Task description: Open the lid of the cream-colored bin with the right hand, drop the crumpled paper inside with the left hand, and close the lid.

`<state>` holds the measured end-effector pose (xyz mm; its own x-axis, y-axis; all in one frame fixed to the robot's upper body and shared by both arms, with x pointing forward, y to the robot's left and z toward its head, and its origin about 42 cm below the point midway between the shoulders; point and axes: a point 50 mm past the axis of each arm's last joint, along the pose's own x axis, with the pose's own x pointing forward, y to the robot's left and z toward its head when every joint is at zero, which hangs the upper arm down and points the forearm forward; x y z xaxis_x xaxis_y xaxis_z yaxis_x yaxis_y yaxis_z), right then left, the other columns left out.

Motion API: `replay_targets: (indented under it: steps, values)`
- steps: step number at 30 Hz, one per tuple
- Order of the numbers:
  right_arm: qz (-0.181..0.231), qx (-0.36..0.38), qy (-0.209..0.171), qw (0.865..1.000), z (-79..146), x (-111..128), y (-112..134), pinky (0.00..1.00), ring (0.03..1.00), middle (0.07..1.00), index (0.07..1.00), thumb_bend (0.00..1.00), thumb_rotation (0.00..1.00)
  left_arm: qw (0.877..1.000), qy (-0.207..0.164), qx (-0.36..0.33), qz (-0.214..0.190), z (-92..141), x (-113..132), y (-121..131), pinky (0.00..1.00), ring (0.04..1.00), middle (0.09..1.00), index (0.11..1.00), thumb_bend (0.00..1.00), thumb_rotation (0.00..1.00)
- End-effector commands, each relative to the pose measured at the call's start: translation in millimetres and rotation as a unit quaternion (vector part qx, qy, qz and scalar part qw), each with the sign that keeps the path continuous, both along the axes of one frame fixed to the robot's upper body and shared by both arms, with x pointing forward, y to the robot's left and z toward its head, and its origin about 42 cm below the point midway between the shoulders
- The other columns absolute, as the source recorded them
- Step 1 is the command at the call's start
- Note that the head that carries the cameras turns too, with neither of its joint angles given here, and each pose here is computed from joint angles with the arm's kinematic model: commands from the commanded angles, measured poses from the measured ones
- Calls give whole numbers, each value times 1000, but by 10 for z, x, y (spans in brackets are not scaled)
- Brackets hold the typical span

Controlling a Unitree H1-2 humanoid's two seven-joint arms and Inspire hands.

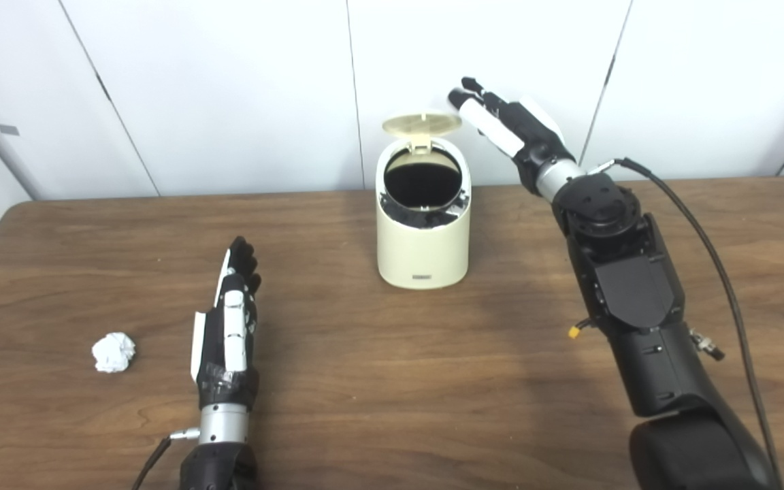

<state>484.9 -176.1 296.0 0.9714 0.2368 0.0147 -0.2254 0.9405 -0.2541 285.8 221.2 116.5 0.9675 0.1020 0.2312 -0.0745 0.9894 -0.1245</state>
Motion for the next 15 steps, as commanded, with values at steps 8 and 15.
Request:
replay_targets:
  steps: [8, 15]
  values:
    - [-3, 40, -31, 999, 183, -75, -228, 1000, 1000, 988, 989, 565, 999, 999, 31, -18, -4, -214, -114, -31, 1000, 1000, 988, 1000, 379, 946]
    - [-27, 98, -35, 994, 41, -286, -461, 1000, 982, 967, 943, 577, 1000, 999, 31, -14, -3, -224, -103, 25, 1000, 1000, 990, 1000, 386, 950]
